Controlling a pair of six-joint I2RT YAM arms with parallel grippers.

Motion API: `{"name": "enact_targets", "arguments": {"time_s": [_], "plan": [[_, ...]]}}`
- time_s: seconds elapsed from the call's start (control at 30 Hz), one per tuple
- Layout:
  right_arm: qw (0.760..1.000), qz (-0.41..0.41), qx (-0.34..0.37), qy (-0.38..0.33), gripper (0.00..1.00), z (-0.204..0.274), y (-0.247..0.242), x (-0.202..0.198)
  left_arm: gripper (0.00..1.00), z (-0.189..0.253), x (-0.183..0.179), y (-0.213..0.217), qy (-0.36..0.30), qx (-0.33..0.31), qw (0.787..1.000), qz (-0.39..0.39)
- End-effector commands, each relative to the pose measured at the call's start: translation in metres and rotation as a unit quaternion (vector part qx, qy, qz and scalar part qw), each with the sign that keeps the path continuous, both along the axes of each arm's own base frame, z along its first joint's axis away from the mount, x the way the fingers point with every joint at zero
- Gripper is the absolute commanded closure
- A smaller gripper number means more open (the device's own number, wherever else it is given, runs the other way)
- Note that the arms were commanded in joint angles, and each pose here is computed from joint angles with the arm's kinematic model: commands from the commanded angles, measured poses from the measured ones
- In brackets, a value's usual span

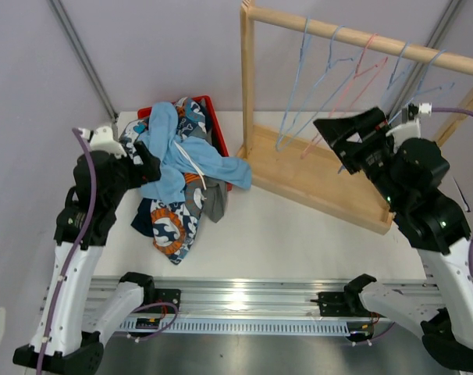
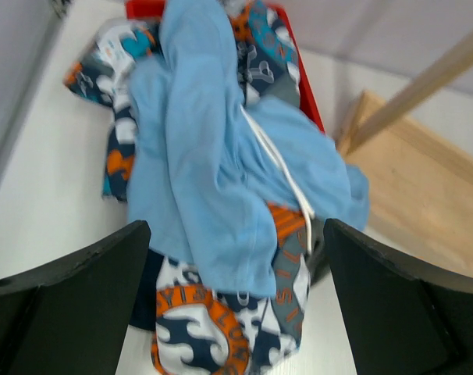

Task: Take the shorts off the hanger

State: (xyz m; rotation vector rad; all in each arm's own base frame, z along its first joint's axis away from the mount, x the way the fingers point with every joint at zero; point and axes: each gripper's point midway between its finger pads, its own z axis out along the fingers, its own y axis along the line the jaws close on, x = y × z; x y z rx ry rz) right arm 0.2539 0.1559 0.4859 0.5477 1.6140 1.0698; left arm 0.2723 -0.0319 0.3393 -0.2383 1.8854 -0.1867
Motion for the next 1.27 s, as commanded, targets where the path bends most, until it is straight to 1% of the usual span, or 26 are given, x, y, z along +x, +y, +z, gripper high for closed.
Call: {"name": "enact_targets", "arguments": {"time_s": [0.0,0.03,0.07,0.1,0.13,0.17,0.2,0.23,0.27,0.3,0.4,0.43,0.53,0.63,0.73,1.23], "plan": [[0.988,-0.047,-0.148,0.011,0.01,-0.052,-0.039,-0.027,0.01,0.004,-0.026,-0.025,-0.051,-0.036,0.996,-0.067],[0.988,-0.048,-0.148,-0.015,0.01,-0.049,-0.052,-0.045,0.01,-0.009,-0.032,-0.025,-0.044,-0.035,0.996,-0.072],[0.985,-0.041,-0.167,-0.016,0.01,-0.068,-0.053,-0.047,0.01,-0.021,-0.036,-0.025,-0.038,-0.033,0.996,-0.075],[0.981,-0.03,-0.187,-0.035,0.01,-0.072,-0.055,-0.055,0.01,-0.026,-0.046,-0.023,-0.05,-0.028,0.995,-0.077],[0.98,-0.031,-0.192,-0.044,0.01,-0.076,-0.061,-0.062,0.01,-0.026,-0.051,-0.021,-0.058,-0.024,0.995,-0.076],[0.98,-0.037,-0.187,-0.064,0.01,-0.075,-0.073,-0.078,0.01,-0.033,-0.054,-0.017,-0.057,-0.02,0.996,-0.069],[0.978,-0.037,-0.198,-0.057,0.01,-0.092,-0.075,-0.08,0.01,-0.04,-0.057,-0.016,-0.058,-0.017,0.996,-0.068],[0.975,-0.037,-0.211,-0.063,0.01,-0.101,-0.08,-0.084,0.01,-0.035,-0.066,-0.013,-0.081,-0.018,0.994,-0.066],[0.975,-0.042,-0.202,-0.086,0.01,-0.101,-0.089,-0.098,0.01,-0.037,-0.069,-0.012,-0.086,-0.02,0.994,-0.065],[0.973,-0.046,-0.212,-0.075,0.01,-0.12,-0.092,-0.097,0.01,-0.047,-0.068,-0.013,-0.085,-0.025,0.994,-0.063],[0.971,-0.063,-0.208,-0.094,0.01,-0.134,-0.106,-0.109,0.01,-0.043,-0.073,-0.008,-0.096,-0.023,0.994,-0.054],[0.97,-0.067,-0.216,-0.088,0.01,-0.145,-0.106,-0.106,0.01,-0.044,-0.072,-0.007,-0.096,-0.021,0.994,-0.051],[0.965,-0.088,-0.231,-0.083,0.0,-0.154,-0.116,-0.106,0.01,-0.053,-0.065,-0.006,-0.073,-0.013,0.996,-0.045],[0.962,-0.088,-0.239,-0.097,0.01,-0.15,-0.116,-0.105,0.01,-0.058,-0.061,-0.007,-0.063,-0.011,0.997,-0.046],[0.96,-0.082,-0.249,-0.097,0.01,-0.154,-0.113,-0.102,0.01,-0.059,-0.062,-0.007,-0.064,-0.012,0.997,-0.046],[0.958,-0.07,-0.25,-0.122,0.01,-0.149,-0.11,-0.107,0.01,-0.062,-0.059,-0.007,-0.054,-0.01,0.997,-0.046]]}}
